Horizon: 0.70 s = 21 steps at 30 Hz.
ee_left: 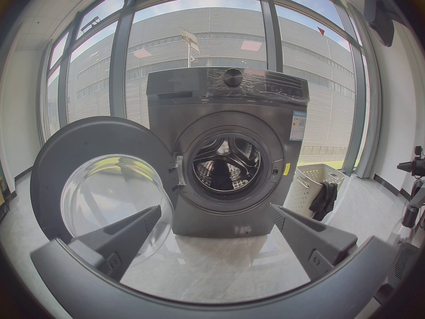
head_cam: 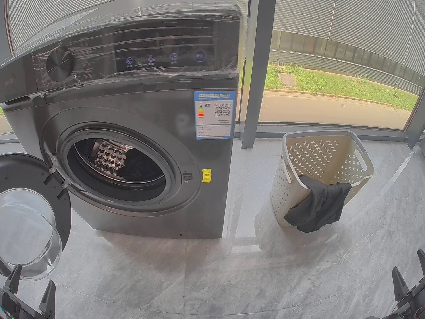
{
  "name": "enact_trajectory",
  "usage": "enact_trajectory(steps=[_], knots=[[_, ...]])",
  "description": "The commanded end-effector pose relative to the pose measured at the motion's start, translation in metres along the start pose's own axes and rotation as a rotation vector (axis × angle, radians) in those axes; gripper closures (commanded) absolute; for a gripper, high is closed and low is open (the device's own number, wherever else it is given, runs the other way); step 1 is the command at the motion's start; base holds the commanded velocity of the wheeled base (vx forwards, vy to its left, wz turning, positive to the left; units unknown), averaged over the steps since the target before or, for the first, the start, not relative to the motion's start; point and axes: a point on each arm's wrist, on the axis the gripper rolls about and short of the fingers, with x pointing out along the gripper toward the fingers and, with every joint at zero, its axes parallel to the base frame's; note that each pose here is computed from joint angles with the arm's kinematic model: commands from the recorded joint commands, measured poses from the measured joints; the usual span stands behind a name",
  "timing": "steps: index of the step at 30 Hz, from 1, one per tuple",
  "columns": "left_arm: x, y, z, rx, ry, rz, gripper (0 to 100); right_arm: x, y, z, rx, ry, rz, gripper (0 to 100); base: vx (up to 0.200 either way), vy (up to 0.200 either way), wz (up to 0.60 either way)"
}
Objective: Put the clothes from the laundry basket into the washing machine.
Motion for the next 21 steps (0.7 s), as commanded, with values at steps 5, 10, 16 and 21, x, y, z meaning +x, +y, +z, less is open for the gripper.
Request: enact_trajectory(steps=[5, 10, 16, 21], knots=[[0.0002, 0.0001, -0.0051, -0.001, 0.001, 0.0, 0, 0.0001, 0.0, -0.005, 0.0, 0.001, 0.0, 0, 0.0, -0.2, 0.0], [0.0002, 0.0001, -0.0051, 0.0, 0.001, -0.001, 0, 0.0001, 0.0, -0.0052, 0.0, 0.002, 0.0, 0, 0.0, -0.2, 0.0], [0.0, 0.0001, -0.0047, -0.001, 0.0, -0.001, 0, 0.0001, 0.0, -0.0052, 0.0, 0.002, 0.0, 0, 0.0, -0.2, 0.0], [0.0, 0.0001, -0.0047, -0.001, 0.0, -0.004, 0, 0.0001, 0.0, -0.0052, 0.0, 0.002, 0.002, 0, 0.0, -0.2, 0.0]])
